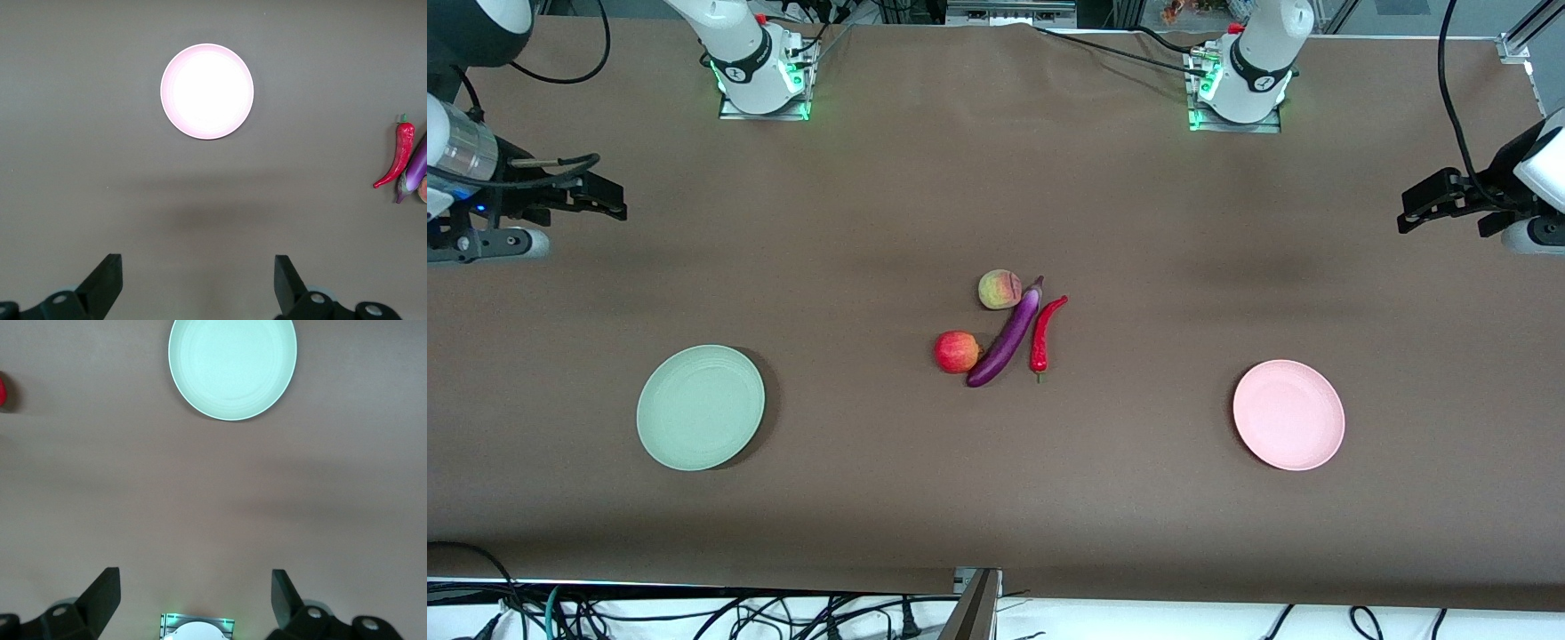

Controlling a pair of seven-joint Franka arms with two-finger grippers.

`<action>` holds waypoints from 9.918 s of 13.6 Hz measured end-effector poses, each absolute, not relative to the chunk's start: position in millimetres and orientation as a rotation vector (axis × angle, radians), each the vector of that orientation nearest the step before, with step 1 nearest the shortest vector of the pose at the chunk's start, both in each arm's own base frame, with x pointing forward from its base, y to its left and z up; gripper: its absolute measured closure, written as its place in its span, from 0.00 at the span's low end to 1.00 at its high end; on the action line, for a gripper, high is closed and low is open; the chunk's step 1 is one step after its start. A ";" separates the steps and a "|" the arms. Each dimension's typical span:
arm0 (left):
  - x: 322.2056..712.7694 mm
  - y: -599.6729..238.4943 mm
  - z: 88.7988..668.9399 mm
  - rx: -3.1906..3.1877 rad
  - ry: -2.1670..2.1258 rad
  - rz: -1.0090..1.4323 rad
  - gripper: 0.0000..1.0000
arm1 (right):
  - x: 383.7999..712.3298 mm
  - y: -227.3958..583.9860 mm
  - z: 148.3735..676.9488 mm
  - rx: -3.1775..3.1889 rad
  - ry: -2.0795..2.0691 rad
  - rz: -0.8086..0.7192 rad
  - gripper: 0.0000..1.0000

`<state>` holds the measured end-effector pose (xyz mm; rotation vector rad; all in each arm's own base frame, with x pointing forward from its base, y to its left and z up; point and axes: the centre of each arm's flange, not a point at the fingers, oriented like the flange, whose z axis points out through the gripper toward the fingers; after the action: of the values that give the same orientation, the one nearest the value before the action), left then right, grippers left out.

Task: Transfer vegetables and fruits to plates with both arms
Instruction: 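Reach the right gripper to the peach and grasp it, then carry the peach to the green plate while the left gripper grasps the chili, then release the peach on the green plate while the left gripper carries the chili, then grasp the red apple with the right gripper while the left gripper releases the chili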

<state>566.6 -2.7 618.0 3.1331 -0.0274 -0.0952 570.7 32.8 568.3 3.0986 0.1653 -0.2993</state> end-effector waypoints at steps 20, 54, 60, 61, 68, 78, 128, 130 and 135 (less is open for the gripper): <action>567.3 -11.2 616.4 3.132 -0.052 -0.100 0.00 | 587.7 343.0 370.1 3.178 -0.214 -0.182 0.00; 633.3 -302.4 277.3 2.958 0.243 -0.305 0.25 | 487.4 518.1 210.9 3.192 -0.347 -0.101 0.28; 628.2 -316.7 230.4 2.901 0.299 -0.360 0.35 | 550.3 430.9 326.1 3.150 -0.261 -0.161 0.28; 624.9 -323.3 224.1 2.893 0.302 -0.370 0.35 | 566.9 397.9 337.5 3.139 -0.197 -0.197 0.28; 599.6 -378.7 212.0 2.897 0.333 -0.341 0.37 | 658.4 158.6 325.6 3.063 0.158 -0.290 0.28; 589.1 -403.5 182.8 2.903 0.344 -0.260 0.46 | 705.9 -19.5 236.3 3.056 0.381 -0.056 0.28; 728.3 -91.4 255.7 2.967 -0.321 -0.321 0.00 | 604.0 427.4 202.1 3.323 0.111 0.002 0.12; 720.0 -135.5 262.4 2.930 -0.209 -0.355 0.00 | 604.1 427.3 201.8 3.322 0.111 0.005 0.12; 662.4 -310.0 258.3 2.917 0.096 -0.473 0.00 | 640.0 362.0 234.4 3.216 0.054 -0.032 0.12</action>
<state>662.4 -310.0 258.3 2.9169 0.0961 -0.4731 640.0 362.0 234.4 3.2160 0.0538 -0.0318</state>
